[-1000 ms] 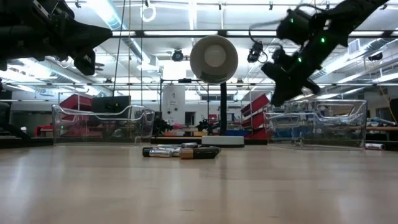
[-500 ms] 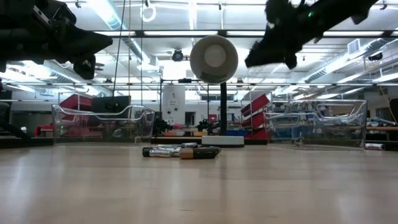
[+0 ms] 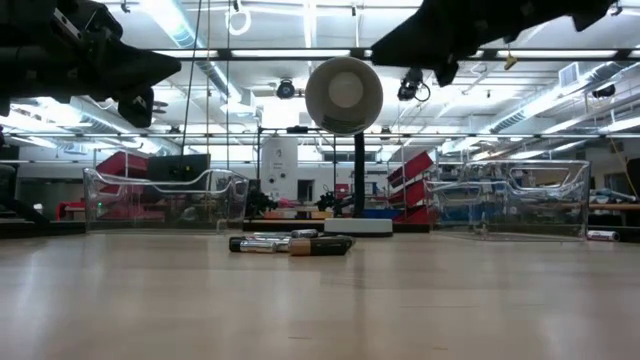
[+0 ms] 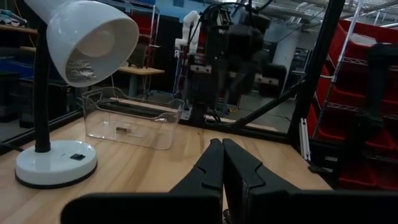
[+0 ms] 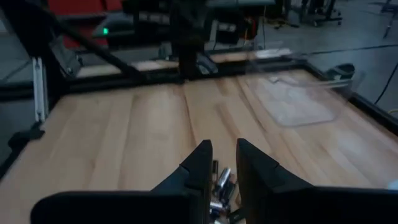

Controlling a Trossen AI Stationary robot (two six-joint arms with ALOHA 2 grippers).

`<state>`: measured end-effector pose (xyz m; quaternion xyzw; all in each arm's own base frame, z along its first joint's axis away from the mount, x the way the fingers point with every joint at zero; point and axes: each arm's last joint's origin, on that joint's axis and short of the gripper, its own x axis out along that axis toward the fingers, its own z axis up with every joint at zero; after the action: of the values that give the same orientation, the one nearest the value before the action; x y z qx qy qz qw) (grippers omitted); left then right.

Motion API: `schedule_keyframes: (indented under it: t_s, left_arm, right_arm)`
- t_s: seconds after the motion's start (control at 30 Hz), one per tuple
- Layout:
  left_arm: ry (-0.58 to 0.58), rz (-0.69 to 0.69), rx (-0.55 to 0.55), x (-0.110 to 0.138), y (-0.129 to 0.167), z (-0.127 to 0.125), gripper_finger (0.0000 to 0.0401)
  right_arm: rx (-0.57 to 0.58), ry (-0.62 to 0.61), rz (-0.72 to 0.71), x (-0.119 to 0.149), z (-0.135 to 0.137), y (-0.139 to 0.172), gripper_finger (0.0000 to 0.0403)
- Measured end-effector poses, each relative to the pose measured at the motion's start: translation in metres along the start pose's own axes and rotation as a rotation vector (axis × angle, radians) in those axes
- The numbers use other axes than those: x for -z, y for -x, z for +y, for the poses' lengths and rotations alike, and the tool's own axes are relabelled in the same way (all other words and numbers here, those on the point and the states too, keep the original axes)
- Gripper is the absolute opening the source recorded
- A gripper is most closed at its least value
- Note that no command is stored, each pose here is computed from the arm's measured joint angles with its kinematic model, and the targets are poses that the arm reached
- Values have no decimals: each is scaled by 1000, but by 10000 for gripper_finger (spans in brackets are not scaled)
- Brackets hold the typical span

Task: Sort batteries
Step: Put the black battery in the transparent bin

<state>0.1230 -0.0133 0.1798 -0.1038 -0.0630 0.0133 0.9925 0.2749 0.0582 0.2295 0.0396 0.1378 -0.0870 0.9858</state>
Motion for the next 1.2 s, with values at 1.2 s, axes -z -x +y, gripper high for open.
schedule_keyframes:
  t_s: [1.2]
  left_arm:
    - [4,-7,-10,-1,0,0,2]
  right_arm:
    - [-98,317,374,49,58,-89,78]
